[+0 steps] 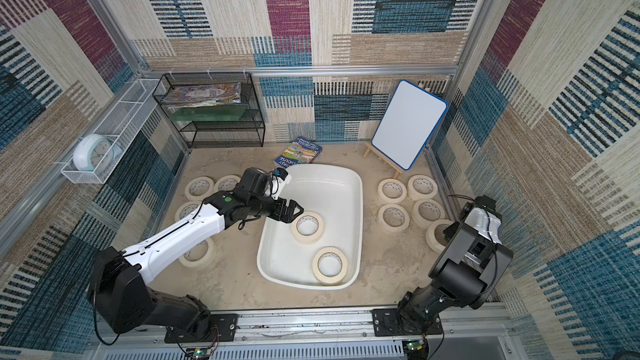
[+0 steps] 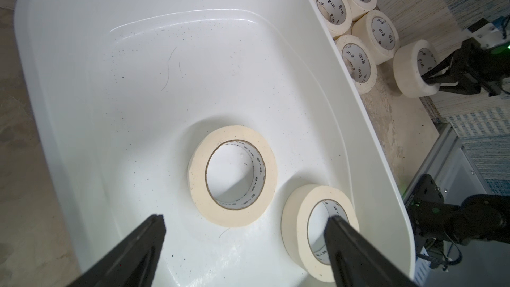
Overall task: Take out the art tape in the storage box
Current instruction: Place the art tape at the center of the board.
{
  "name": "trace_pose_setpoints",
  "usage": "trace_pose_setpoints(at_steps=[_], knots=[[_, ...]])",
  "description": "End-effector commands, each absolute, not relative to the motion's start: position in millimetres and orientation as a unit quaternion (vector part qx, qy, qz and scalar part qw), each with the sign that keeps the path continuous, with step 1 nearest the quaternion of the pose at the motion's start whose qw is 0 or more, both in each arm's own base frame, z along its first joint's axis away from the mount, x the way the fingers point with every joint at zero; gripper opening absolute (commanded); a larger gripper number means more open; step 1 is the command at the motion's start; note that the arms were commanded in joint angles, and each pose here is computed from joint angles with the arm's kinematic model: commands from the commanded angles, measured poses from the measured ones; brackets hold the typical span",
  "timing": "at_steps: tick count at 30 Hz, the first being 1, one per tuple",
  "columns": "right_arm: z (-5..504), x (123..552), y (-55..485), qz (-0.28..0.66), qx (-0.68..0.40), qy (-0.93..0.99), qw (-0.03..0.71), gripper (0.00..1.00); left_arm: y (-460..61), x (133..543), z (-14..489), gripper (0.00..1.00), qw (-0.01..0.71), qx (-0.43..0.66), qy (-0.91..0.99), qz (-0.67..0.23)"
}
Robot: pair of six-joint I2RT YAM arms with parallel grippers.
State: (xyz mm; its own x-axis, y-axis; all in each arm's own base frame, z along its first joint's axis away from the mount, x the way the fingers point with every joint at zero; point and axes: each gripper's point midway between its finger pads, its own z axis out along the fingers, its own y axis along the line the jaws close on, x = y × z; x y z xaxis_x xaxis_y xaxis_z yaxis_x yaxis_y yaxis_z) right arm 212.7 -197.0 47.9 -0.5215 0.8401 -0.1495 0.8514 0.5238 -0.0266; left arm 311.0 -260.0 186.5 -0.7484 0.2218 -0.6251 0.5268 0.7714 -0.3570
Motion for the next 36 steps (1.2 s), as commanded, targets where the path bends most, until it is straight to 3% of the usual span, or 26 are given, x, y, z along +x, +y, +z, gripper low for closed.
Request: trace_pose_setpoints(at_steps=[1, 13, 15, 19, 20, 25, 29, 36], knots=[[40, 212, -191, -0.032, 0.490, 0.870, 0.045, 0.00, -262, 314, 195, 0.95, 0.303, 0.209, 0.888, -0.274], [20, 197, -191, -0.033, 0.504, 0.863, -0.006, 0.03, -261, 312, 198, 0.95, 0.309, 0.206, 0.886, -0.279], [24, 198, -194, -0.036, 0.505, 0.862, 0.003, 0.41, -261, 312, 198, 0.96, 0.310, 0.205, 0.885, -0.278], [41, 204, -200, -0.044, 0.494, 0.868, 0.020, 0.81, -260, 311, 196, 0.96, 0.309, 0.205, 0.886, -0.278], [48, 206, -204, -0.052, 0.493, 0.868, 0.032, 0.84, -260, 311, 195, 0.96, 0.310, 0.206, 0.886, -0.277], [88, 227, -206, -0.051, 0.464, 0.877, 0.109, 0.85, -257, 311, 190, 0.96, 0.306, 0.206, 0.890, -0.267], [99, 246, -190, -0.062, 0.427, 0.893, 0.130, 0.84, -258, 311, 183, 0.95, 0.295, 0.205, 0.894, -0.266], [141, 303, -168, -0.087, 0.369, 0.901, 0.210, 0.74, -257, 313, 179, 0.95, 0.285, 0.200, 0.901, -0.258]])
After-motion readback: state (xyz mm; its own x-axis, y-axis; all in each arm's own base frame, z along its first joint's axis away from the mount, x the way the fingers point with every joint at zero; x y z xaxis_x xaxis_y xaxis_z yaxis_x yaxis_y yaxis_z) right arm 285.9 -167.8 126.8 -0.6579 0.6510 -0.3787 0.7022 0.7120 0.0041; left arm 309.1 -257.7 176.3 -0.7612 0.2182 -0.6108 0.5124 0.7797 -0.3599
